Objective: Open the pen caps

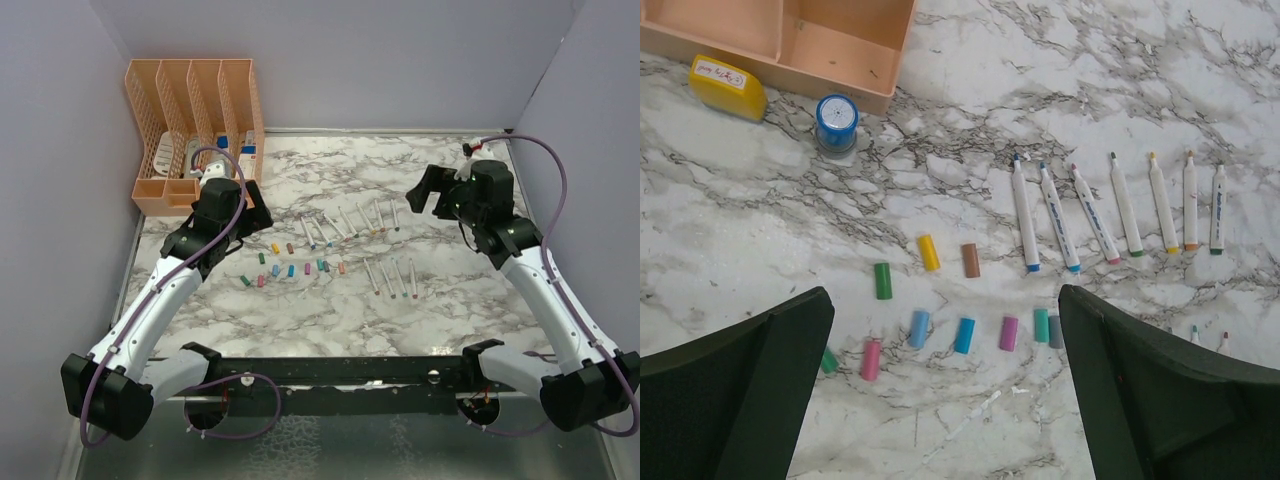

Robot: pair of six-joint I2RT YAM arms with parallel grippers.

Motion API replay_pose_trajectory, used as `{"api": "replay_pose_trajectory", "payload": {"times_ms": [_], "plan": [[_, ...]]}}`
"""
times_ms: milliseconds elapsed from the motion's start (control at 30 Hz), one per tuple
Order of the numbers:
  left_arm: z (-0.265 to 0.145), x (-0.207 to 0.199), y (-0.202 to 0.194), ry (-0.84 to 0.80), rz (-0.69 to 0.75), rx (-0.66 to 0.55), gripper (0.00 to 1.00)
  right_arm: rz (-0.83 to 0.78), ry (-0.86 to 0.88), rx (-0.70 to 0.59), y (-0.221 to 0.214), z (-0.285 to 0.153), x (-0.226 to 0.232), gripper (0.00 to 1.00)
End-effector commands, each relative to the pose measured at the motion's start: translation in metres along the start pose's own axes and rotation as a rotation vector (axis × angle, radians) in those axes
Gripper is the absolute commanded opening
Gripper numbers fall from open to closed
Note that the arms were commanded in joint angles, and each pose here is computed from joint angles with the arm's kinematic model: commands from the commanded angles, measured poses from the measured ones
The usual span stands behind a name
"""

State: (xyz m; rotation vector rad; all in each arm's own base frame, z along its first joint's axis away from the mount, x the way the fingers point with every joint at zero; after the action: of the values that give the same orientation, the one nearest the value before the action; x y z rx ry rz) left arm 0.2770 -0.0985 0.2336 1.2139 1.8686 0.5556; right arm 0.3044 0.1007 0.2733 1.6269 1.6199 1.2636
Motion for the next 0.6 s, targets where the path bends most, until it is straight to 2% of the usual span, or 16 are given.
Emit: {"api": "replay_pose_trajectory", "payload": {"times_ms": [0,300,567], "plan": [[-0.006,-0.007,0.007,-0.030,-0.017,0.005,0.99,0.037,-0.085,-0.084,0.019,-0.018,-0.009,0.99],[-0.011,-0.005,0.007,-0.011,-0.024,0.011,0.99,0.056,-0.109,-0.140,0.024,-0.031,-0.013,0.99],[-0.016,-0.008,0.016,-0.012,-0.029,-0.011,0.99,0.053,-0.093,-0.117,0.018,-0.028,-0.011,0.99]]}}
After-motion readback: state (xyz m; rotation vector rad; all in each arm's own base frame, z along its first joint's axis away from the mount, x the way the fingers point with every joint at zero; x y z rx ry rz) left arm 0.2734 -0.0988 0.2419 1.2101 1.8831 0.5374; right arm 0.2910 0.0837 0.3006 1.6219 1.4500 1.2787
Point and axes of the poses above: each gripper's point midway between its finger pads, its own z axis out along the fingers, its own x axis along the line the jaws close on, y = z × x, the point moved 4 cm from there along -z, back along the fingers, and after that the axes turned 4 degrees about -z, right-handed, at the moved point
